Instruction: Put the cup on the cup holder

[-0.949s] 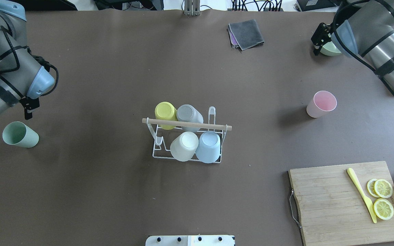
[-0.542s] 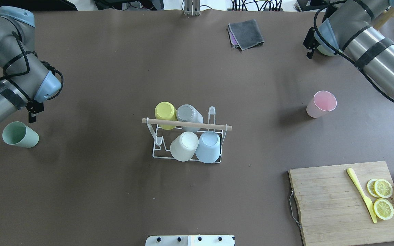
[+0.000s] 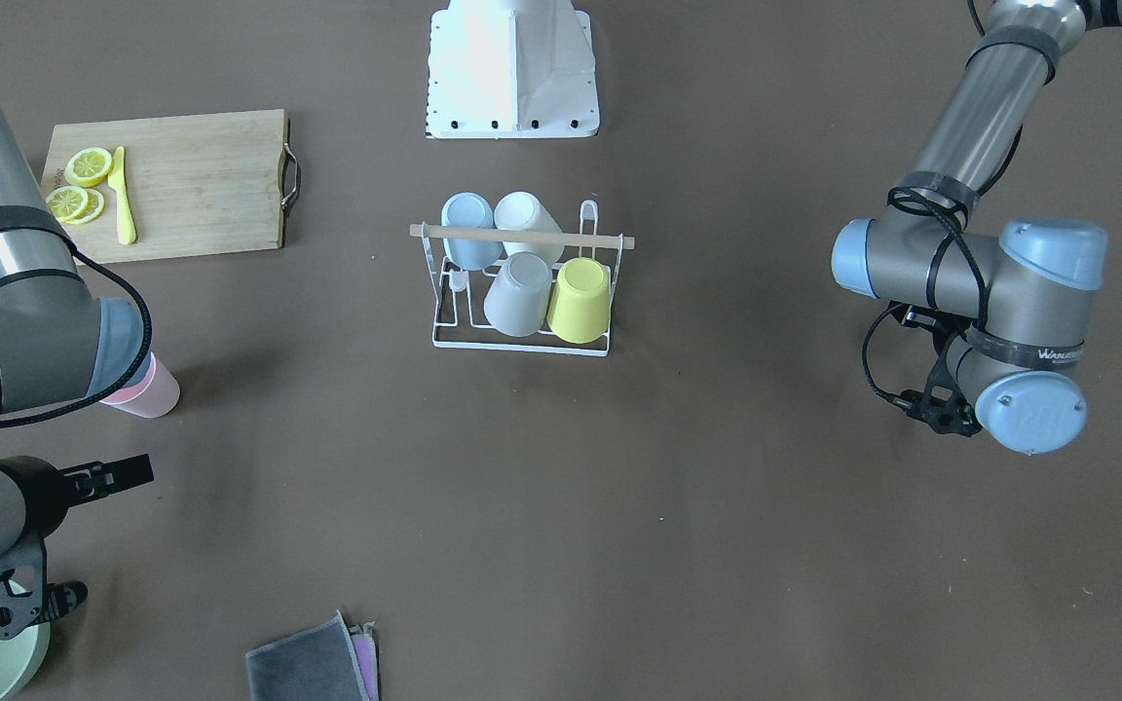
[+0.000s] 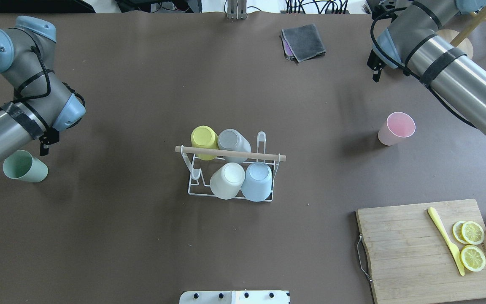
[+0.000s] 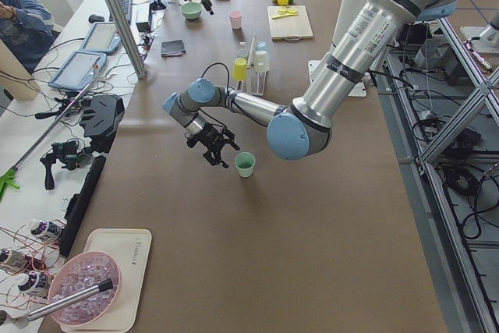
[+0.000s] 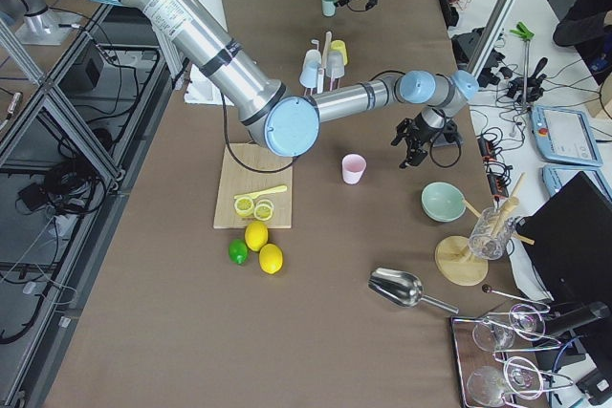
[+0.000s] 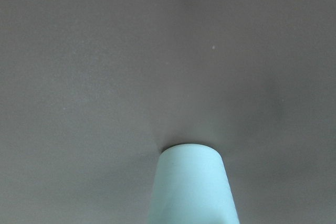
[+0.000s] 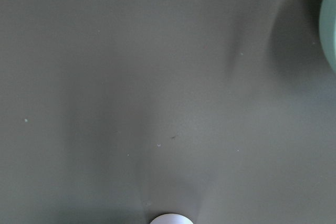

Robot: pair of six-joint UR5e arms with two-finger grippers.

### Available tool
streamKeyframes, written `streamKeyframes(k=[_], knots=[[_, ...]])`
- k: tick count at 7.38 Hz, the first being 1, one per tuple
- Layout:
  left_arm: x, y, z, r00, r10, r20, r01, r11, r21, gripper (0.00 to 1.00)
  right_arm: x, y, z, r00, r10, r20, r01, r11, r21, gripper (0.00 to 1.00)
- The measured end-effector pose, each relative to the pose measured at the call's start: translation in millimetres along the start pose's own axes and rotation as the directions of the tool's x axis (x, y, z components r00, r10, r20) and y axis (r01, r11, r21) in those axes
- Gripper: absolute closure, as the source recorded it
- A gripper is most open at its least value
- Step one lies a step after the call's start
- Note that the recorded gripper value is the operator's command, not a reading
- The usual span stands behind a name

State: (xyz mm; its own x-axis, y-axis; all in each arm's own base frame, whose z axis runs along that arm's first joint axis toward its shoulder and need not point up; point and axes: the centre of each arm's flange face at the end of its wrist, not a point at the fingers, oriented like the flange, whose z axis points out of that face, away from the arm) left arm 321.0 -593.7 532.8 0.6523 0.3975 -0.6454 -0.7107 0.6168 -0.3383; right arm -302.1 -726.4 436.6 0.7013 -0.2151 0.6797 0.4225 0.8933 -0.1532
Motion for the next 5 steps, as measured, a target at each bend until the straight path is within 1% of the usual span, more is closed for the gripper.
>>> streamKeyframes(k=[2, 5], knots=[[1.8, -13.3, 10.7, 1.0, 0.007, 0.005, -0.007, 1.0, -0.016, 0.02, -14.5, -1.7, 27.1, 1.0, 0.004, -0.005, -0.004, 0.998, -0.068, 0.0], [2.8, -21.7, 23.5, 0.999, 0.035, 0.005, -0.035, 0.998, -0.043, 0.02, -16.8, 4.4, 48.9, 1.0, -0.014, 0.002, 0.014, 0.984, -0.176, 0.0]])
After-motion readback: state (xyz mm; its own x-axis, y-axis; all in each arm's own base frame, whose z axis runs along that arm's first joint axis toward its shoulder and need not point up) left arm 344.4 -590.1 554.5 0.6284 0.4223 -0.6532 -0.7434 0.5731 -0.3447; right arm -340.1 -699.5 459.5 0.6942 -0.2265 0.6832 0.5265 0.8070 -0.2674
